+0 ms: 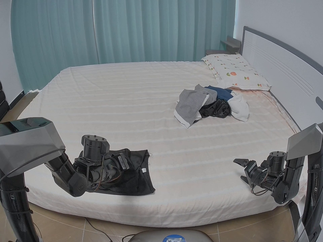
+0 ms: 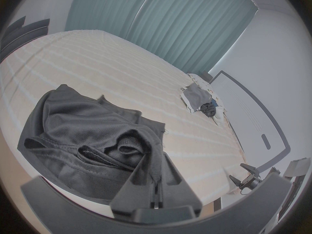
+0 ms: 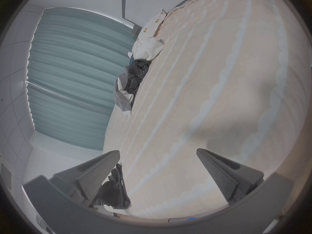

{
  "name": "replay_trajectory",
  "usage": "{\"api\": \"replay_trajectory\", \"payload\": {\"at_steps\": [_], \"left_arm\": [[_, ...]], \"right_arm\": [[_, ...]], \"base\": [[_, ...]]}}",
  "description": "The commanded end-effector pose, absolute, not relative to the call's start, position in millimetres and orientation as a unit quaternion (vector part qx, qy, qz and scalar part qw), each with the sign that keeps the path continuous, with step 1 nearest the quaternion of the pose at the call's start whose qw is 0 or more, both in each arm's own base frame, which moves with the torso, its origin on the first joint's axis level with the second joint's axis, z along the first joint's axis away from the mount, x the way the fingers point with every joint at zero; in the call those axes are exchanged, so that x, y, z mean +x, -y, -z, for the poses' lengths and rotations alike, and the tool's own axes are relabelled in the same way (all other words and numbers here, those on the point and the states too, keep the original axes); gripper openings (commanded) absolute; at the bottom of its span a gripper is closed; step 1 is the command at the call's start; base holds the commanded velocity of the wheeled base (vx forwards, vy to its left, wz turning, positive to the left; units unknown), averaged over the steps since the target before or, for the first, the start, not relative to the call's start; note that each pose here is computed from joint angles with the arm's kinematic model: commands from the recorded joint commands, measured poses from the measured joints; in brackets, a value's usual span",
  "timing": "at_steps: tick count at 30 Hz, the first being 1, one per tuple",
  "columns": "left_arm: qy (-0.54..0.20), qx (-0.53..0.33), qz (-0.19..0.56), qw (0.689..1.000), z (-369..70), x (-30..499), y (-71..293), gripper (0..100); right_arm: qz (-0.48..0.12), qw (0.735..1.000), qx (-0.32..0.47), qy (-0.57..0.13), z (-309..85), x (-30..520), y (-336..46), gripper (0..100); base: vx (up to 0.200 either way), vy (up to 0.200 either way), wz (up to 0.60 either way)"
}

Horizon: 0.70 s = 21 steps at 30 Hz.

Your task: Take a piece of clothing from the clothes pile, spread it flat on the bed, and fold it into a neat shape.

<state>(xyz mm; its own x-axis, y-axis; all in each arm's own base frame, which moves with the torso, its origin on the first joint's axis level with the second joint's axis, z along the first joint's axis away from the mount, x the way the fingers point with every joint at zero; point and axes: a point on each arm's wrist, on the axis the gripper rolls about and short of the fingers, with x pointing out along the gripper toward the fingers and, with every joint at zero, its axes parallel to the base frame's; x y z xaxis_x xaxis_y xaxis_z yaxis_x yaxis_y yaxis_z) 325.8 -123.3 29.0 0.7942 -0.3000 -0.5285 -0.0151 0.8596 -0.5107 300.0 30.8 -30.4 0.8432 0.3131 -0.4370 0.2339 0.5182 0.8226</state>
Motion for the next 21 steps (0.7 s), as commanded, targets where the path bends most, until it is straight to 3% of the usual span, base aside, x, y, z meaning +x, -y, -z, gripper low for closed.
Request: {"api": "replay_trajectory", "payload": {"at_steps": [1, 17, 18, 21], "left_arm": [[-0.318, -0.251, 0.079, 0.911, -22.6, 326.9, 126.7, 0], [-0.309, -0.281, 0.032, 0.908, 4.3, 346.9, 147.9, 0], [-0.309, -0.282, 0.032, 0.908, 4.3, 346.7, 148.5, 100], [-0.305, -0.288, 0.035, 0.907, 2.4, 346.9, 149.2, 100]], "right_arm": [[-0.027, 0.827, 0.488, -0.277, 30.2, 300.0, -31.3, 100], [-0.028, 0.829, 0.485, -0.278, 31.1, 300.2, -31.8, 100], [-0.028, 0.829, 0.485, -0.278, 31.1, 300.2, -31.8, 100], [-0.028, 0.829, 0.485, -0.278, 31.1, 300.2, -31.8, 100]], "base": [[0.0, 0.0, 0.0], [0.0, 0.0, 0.0], [0.0, 0.0, 0.0], [0.0, 0.0, 0.0]]}}
